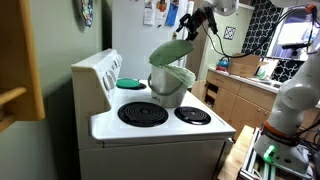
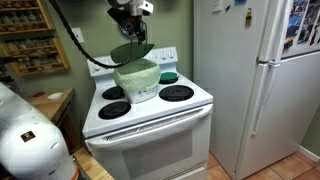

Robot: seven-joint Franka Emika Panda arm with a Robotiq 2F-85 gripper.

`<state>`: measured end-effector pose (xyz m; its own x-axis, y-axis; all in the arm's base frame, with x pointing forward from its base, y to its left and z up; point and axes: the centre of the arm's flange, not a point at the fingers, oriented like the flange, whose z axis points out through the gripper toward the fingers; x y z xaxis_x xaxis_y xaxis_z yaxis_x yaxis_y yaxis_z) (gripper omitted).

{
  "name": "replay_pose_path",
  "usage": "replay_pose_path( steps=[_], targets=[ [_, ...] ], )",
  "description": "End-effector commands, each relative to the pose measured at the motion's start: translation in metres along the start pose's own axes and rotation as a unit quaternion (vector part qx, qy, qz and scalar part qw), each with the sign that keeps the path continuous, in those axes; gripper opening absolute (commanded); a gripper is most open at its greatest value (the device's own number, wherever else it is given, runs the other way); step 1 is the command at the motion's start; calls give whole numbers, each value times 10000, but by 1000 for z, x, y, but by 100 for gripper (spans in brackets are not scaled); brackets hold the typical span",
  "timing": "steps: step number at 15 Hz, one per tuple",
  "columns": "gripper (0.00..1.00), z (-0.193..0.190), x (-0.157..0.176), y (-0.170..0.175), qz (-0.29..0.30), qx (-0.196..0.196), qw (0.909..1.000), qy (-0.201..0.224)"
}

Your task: Open the lid on the bin and put the paper towel into it then close it

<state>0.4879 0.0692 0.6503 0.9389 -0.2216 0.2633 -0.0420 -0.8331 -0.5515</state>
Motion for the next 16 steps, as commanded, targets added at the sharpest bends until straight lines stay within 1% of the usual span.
replay_pose_path(
  steps=[1,3,6,9,10,13,16],
  targets=[
    [100,-24,-10,9,15,-303,9995,-39],
    [100,-32,-14,12,13,-362,9993,-86],
    [100,-40,-21,22,93,-384,9988,-300],
    [100,-43,-32,38,156,-381,9984,-386],
    [100,-39,-16,25,70,-282,9991,-301],
    [100,-41,-20,32,136,-292,9989,-331],
    [100,-40,-21,33,139,-293,9989,-339]
  ],
)
